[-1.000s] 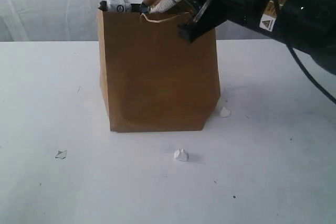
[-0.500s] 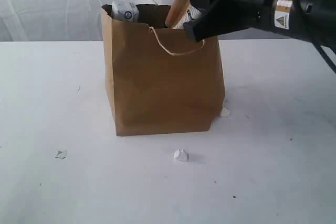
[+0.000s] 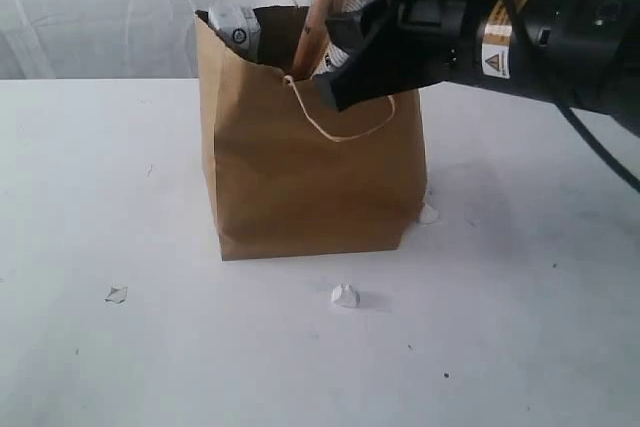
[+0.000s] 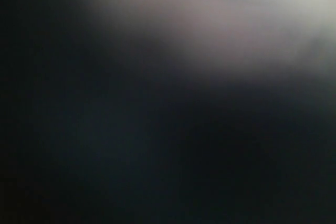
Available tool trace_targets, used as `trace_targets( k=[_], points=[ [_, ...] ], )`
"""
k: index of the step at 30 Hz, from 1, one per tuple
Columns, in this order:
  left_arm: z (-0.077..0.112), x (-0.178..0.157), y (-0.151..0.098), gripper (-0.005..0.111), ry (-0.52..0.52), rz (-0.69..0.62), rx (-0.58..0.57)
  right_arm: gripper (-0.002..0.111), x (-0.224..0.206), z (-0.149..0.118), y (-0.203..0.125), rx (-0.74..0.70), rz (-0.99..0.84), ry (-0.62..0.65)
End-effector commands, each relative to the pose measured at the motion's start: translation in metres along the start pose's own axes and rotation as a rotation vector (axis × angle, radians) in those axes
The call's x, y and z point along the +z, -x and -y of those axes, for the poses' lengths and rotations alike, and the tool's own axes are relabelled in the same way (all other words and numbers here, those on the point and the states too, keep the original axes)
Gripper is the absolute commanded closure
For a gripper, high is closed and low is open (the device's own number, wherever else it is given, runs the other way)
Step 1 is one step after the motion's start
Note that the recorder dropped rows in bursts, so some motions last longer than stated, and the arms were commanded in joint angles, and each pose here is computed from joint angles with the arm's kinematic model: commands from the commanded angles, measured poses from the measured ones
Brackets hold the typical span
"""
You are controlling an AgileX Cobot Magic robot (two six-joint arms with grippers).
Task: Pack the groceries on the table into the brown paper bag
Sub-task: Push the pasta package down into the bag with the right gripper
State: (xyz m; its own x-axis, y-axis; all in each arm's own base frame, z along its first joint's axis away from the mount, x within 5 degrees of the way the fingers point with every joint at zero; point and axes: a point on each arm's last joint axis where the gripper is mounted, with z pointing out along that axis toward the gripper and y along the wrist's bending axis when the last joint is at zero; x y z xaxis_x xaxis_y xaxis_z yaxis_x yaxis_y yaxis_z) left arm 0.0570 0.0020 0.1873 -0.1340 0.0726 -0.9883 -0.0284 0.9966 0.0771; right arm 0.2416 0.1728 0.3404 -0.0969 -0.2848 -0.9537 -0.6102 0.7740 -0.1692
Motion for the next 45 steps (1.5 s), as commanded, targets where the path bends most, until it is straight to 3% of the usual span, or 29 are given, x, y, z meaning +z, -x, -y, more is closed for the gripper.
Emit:
trace_targets(
  k=[1, 5, 7, 8, 45],
  points=[
    [0.000, 0.000, -0.001, 0.072, 0.002, 0.002, -0.010, 0.102, 0.008, -0.007, -0.002, 0.022, 0.036, 0.047],
    [0.000, 0.000, -0.001, 0.072, 0.002, 0.002, -0.010, 0.083, 0.019, -0.007, 0.004, 0.026, 0.063, 0.060],
    [0.000, 0.000, -0.001, 0.072, 0.002, 0.002, -0.010, 0.056, 0.019, -0.010, 0.004, 0.024, 0.051, 0.064],
    [0.000, 0.000, -0.001, 0.072, 0.002, 0.002, -0.010, 0.048, 0.020, -0.010, 0.003, 0.028, 0.043, 0.060],
    [0.000, 0.000, -0.001, 0.072, 0.002, 0.002, -0.010, 0.049, -0.025, -0.003, 0.013, 0.037, -0.074, -0.053]
  ],
)
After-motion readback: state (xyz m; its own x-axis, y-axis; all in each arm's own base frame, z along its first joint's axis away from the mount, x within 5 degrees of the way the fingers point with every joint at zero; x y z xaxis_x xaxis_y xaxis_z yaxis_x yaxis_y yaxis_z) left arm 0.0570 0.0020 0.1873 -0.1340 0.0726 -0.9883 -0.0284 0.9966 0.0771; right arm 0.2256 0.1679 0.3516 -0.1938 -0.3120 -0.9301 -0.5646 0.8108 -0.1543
